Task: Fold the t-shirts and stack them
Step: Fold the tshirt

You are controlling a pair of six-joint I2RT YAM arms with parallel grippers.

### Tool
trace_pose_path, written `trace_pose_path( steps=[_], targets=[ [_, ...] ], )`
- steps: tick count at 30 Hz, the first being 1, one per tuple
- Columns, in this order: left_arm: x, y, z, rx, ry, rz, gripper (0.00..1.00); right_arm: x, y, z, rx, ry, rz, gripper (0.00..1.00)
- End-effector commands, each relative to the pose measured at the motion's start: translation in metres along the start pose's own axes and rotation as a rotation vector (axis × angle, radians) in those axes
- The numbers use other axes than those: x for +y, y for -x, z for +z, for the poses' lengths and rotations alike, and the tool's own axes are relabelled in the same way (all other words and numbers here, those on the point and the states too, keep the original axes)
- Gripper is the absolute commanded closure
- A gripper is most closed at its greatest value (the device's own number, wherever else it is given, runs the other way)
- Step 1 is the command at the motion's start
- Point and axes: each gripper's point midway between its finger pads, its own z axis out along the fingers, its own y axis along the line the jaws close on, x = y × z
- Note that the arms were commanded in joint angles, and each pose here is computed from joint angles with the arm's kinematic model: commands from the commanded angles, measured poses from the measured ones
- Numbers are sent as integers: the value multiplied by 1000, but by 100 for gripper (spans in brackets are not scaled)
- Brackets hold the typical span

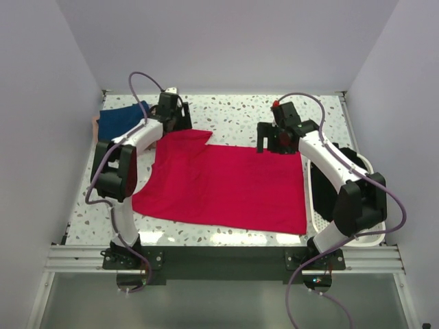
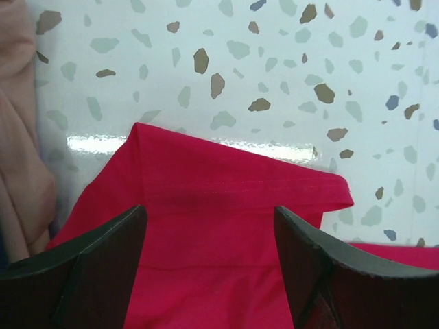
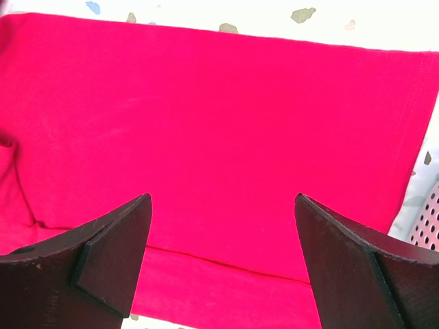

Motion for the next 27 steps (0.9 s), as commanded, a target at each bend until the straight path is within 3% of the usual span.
trace_pose_path(
  steps=[1,10,27],
  targets=[
    [0,22,15,-33,-35,7,22,-1,1,-6,1,22,-17,12],
    [18,-9,46,47,-10,-4,29,-13,-26,1,52,9,-3,12],
    [36,-40,59,116,65,3,39,-16,-37,3,71,7,4,13]
  ],
)
